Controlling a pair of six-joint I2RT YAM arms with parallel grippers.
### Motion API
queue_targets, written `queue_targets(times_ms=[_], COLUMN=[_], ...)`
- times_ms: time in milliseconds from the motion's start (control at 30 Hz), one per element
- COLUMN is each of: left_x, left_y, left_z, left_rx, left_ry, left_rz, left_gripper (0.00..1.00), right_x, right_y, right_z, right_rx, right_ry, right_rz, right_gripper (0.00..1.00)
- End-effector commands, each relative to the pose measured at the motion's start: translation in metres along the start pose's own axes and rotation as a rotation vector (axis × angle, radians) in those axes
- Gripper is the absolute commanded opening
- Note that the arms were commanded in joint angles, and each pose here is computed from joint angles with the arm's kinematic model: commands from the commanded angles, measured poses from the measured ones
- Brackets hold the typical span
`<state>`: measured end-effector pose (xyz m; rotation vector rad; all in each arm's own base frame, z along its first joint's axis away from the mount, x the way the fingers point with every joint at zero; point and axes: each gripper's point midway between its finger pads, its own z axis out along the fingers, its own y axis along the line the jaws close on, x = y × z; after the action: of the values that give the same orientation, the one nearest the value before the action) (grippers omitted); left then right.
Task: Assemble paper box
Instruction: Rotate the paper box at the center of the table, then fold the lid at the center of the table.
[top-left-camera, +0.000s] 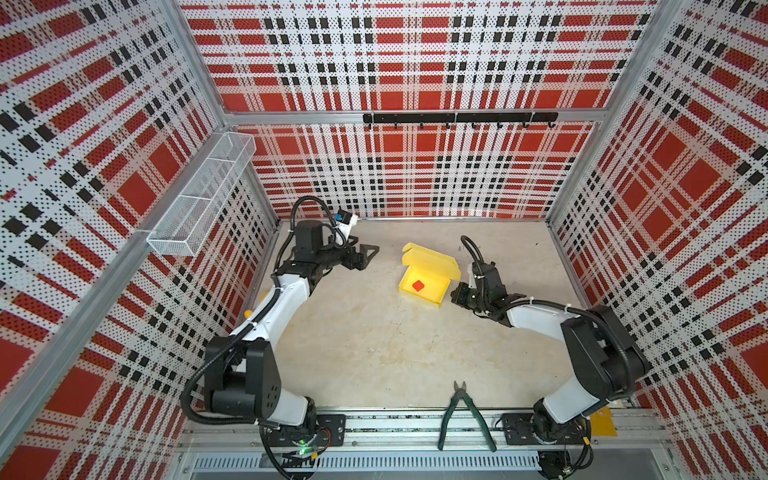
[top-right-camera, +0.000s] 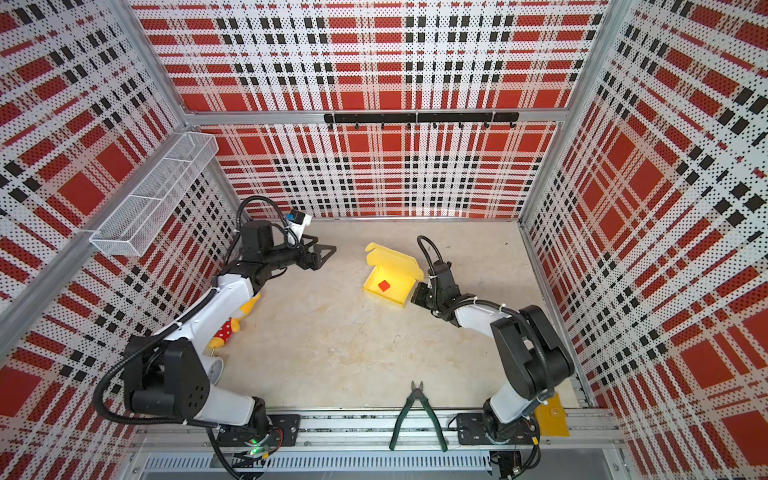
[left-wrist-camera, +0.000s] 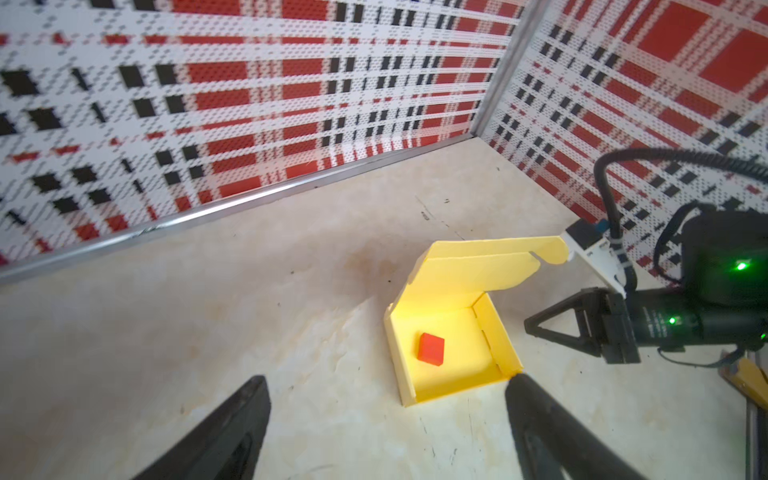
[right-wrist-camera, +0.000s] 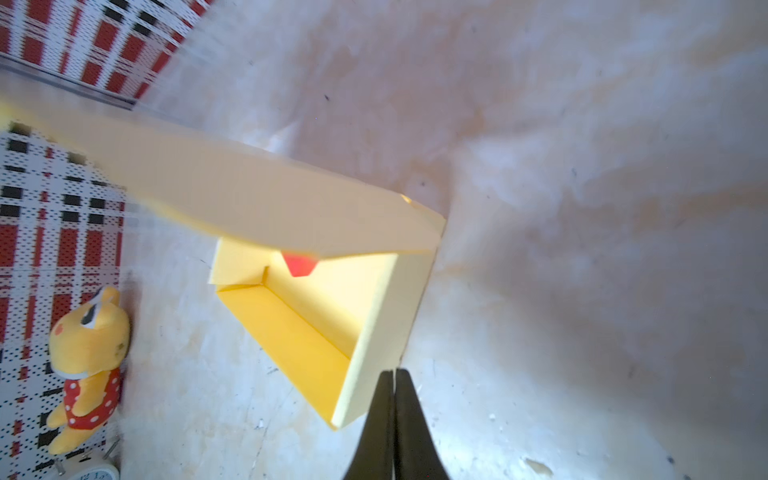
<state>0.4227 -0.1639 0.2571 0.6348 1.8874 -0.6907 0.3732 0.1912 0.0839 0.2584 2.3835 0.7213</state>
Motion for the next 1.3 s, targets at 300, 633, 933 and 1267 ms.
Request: queue_targets(times_ms=[300, 633, 933, 1267], left_x=[0.017, 0.052, 0.056, 0.063], left_y=[-0.035, -0.042, -0.032, -0.019], left_z=[0.083, 0.121, 0.14, 0.139], left_rx=[0.168, 0.192, 0.197, 0.159], left_ry=[0.013, 0.092, 0.101, 0.115], left_rz=[0.21, 0.18, 0.088, -0.01], left_gripper=[0.89, 0.88, 0.8, 0.63], right_x=[-0.046, -0.074, -0.078, -0.071], right_y=[-0.027, -0.016, -0.009, -0.006], right_z=[-0.036, -0.023, -0.006, -0.002], right_rx=[-0.034, -0.059, -0.114, -0.153], right_ry=[-0.072, -0.021, 0.001, 0.01], right_rz=[-0.111, -0.235, -0.219, -0.194], right_gripper=[0.25, 0.36, 0.36, 0.37])
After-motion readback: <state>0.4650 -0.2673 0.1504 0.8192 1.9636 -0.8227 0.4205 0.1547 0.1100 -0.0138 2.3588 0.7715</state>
